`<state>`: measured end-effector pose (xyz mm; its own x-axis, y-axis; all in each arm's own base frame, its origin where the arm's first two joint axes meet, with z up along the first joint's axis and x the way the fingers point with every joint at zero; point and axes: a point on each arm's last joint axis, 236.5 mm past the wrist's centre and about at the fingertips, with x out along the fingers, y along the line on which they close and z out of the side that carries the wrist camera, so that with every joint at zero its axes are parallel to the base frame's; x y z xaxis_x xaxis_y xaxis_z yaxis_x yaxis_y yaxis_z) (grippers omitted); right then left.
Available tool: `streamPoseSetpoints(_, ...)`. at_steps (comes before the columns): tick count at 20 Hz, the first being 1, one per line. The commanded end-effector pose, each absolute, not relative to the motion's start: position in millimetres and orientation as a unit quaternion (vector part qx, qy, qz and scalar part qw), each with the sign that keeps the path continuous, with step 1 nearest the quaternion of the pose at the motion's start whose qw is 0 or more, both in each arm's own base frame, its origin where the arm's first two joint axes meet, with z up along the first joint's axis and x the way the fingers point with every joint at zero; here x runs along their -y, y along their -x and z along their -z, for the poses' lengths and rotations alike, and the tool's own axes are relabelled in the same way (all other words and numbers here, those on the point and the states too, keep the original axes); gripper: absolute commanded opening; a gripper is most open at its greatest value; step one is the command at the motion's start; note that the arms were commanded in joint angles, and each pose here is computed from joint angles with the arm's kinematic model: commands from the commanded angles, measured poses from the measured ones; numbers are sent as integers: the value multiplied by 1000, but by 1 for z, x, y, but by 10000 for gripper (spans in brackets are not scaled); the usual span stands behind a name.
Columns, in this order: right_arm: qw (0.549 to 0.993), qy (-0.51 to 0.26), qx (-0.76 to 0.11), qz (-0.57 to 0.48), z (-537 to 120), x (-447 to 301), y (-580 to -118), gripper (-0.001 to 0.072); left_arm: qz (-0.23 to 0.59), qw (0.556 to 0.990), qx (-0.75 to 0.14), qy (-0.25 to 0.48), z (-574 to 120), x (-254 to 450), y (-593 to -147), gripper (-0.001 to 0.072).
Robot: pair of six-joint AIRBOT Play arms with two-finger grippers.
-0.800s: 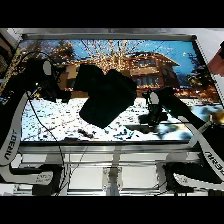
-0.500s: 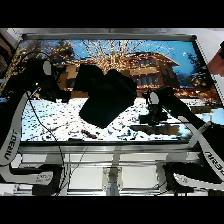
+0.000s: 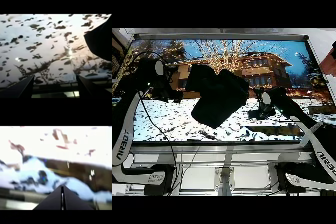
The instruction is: Fold the clothes and pants, and hang the long-sleeved shirts on hangers.
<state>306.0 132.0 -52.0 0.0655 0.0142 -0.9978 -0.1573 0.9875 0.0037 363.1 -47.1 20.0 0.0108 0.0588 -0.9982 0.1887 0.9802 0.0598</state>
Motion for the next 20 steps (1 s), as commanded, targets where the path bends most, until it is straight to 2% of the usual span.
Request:
streamPoseSetpoints(1, 817, 64, -562, -113, 33, -151, -375, 33, 48, 706, -701, -86, -18, 49, -364, 601)
streamPoseSetpoints(4, 859, 20, -503, -91, 3, -133, -420, 37, 65, 759, -644, -72, -12, 64, -406, 601)
streamPoseSetpoints(5, 867, 0, -492, -78, -7, -120, -431, 70, 72, 772, -629, -65, -9, 70, -418, 601)
streamPoseSetpoints(6, 872, -20, -485, -64, -15, -107, -440, 146, 76, 785, -612, -60, -6, 74, -431, 601)
streamPoseSetpoints(7, 876, -44, -478, -52, -22, -93, -448, 192, 78, 800, -592, -56, -4, 78, -445, 601)
streamPoseSetpoints(8, 878, -63, -473, -43, -28, -82, -453, 211, 81, 818, -567, -52, -3, 82, -462, 601)
streamPoseSetpoints(11, 876, -101, -468, -55, -35, -69, -465, 211, 98, 858, -504, -9, -4, 105, -505, 601)
streamPoseSetpoints(14, 865, -118, -484, -65, -25, -72, -476, 211, 122, 859, -495, 47, 0, 132, -530, 600)
streamPoseSetpoints(20, 838, -133, -520, -94, 0, -95, -484, 211, 204, 833, -488, 164, 12, 198, -576, 600)
